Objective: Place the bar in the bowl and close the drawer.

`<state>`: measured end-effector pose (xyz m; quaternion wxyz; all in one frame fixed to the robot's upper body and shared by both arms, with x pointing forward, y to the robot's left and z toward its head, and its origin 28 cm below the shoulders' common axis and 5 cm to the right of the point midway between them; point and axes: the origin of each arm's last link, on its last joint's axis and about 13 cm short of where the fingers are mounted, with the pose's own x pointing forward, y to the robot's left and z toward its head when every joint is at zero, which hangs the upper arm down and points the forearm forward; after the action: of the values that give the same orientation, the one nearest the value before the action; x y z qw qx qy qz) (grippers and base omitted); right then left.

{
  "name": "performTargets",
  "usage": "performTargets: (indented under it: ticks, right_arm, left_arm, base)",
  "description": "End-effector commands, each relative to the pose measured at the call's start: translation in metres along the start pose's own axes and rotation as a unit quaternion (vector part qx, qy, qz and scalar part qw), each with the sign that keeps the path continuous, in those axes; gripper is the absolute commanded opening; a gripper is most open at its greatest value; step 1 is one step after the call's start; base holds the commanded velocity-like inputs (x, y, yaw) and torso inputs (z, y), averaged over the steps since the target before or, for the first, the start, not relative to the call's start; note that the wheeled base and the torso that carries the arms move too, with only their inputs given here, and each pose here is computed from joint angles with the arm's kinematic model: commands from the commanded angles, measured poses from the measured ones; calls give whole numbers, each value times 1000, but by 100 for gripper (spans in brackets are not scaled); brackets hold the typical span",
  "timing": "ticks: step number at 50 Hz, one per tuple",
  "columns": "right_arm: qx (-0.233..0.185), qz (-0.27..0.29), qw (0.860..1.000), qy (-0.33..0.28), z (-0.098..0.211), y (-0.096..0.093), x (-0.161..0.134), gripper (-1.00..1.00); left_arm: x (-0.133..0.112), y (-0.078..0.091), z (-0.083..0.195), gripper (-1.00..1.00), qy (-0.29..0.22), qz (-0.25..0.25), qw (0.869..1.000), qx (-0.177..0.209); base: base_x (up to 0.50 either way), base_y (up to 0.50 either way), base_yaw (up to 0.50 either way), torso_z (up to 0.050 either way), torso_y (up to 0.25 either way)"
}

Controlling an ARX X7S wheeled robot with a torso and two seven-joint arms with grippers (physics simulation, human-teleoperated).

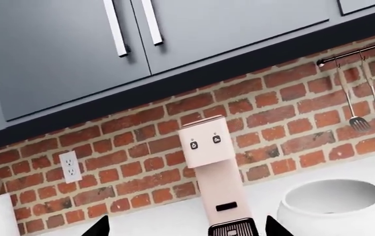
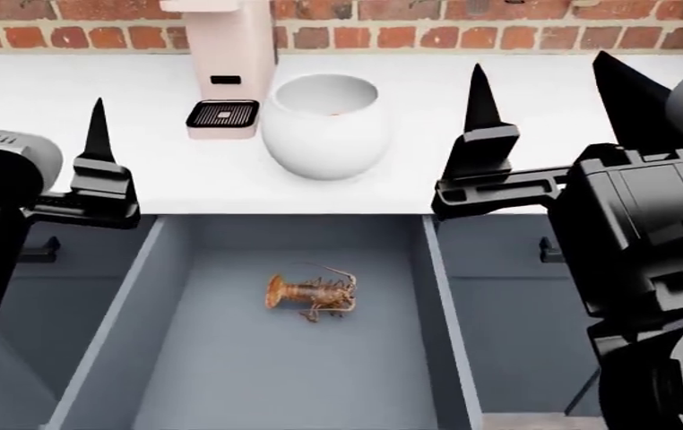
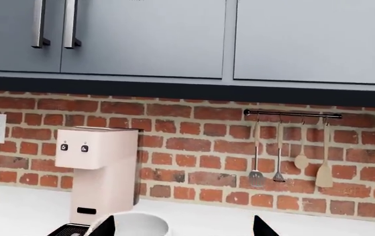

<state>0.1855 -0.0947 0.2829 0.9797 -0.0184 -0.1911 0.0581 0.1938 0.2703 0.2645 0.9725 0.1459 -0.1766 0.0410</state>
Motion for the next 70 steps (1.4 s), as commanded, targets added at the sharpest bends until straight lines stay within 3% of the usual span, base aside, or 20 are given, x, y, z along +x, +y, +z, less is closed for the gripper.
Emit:
performTargets:
  ticks: [1,21,50,70]
  right_arm:
    - [9,4,1000,-3,-4,1,-2,100]
    - [0,21,1000,-22,-8,9,15,100]
    - [13,26,999,-21,-11,11,13,100]
    - [7,16,999,-28,-28,9,30,100]
  left_arm:
    - [-9,-1,6,100,-6,-2,1000,8]
    - [-11,-2,9,100,-16,0,1000,12]
    - [-15,-3,10,100,-17,1,1000,17]
    - [-2,-28,11,100,-34,-48,998,5]
  base:
    - [0,-500,0,0,0]
    - [100,-500,0,0,0]
    - [-23,-500,0,0,0]
    - [0,-500,0,0,0]
